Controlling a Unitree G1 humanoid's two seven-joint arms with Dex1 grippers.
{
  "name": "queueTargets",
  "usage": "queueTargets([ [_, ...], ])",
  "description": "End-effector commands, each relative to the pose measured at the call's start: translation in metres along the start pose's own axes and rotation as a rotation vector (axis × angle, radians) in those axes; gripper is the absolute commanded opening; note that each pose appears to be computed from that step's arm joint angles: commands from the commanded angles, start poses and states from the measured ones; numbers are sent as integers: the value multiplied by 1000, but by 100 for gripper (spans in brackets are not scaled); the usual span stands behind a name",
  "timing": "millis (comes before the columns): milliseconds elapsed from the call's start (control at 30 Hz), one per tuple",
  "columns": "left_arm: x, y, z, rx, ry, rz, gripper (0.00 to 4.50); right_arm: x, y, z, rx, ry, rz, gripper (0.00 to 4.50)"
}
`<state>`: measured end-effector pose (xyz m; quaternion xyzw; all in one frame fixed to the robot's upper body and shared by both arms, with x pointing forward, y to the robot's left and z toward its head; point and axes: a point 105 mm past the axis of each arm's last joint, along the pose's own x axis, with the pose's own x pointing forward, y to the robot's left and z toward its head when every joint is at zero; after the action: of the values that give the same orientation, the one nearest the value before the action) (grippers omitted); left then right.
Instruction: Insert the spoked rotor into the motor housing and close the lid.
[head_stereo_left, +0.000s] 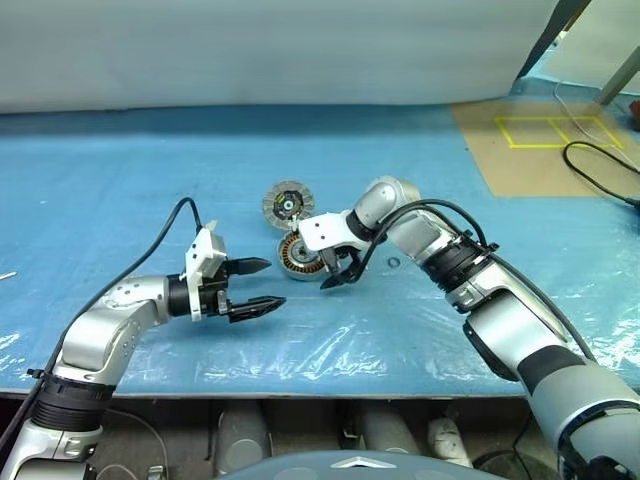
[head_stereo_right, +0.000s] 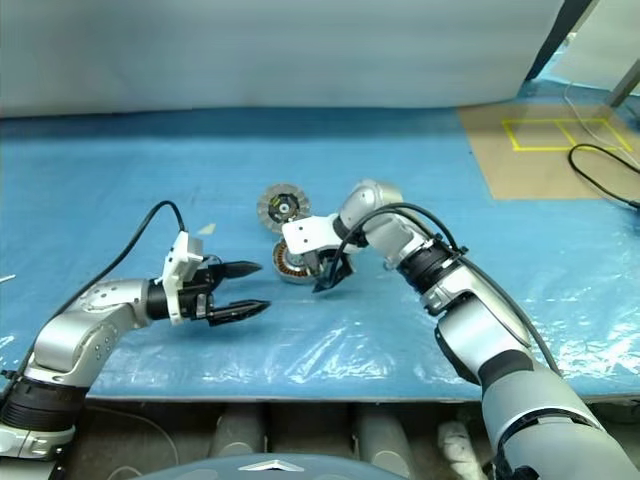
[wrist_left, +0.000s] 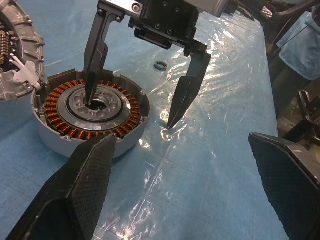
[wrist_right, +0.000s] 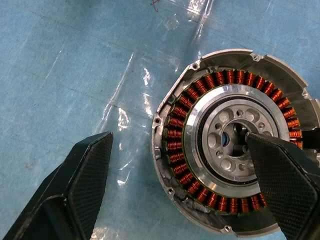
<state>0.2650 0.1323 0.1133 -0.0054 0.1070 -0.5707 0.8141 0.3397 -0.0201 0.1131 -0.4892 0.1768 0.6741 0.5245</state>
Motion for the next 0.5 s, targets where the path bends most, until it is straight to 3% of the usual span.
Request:
queueTargets([
  [33,-1,-4,7,29,-15,-9,450,3,5,0,-10,15,27,446],
  [167,0,-4,7,29,-15,-10,450,7,5,-1,-8,26,24,446],
  [267,0,-4,7,29,-17,-10,450,6,5,0,-18,35,31,390],
  [433,2,-4,7,30,-19,-14,450,8,-3,-2,0,60,-7,226],
  [500,3,-4,7,30,-20,-15,450,6,-2,0,6,54,-3,205],
])
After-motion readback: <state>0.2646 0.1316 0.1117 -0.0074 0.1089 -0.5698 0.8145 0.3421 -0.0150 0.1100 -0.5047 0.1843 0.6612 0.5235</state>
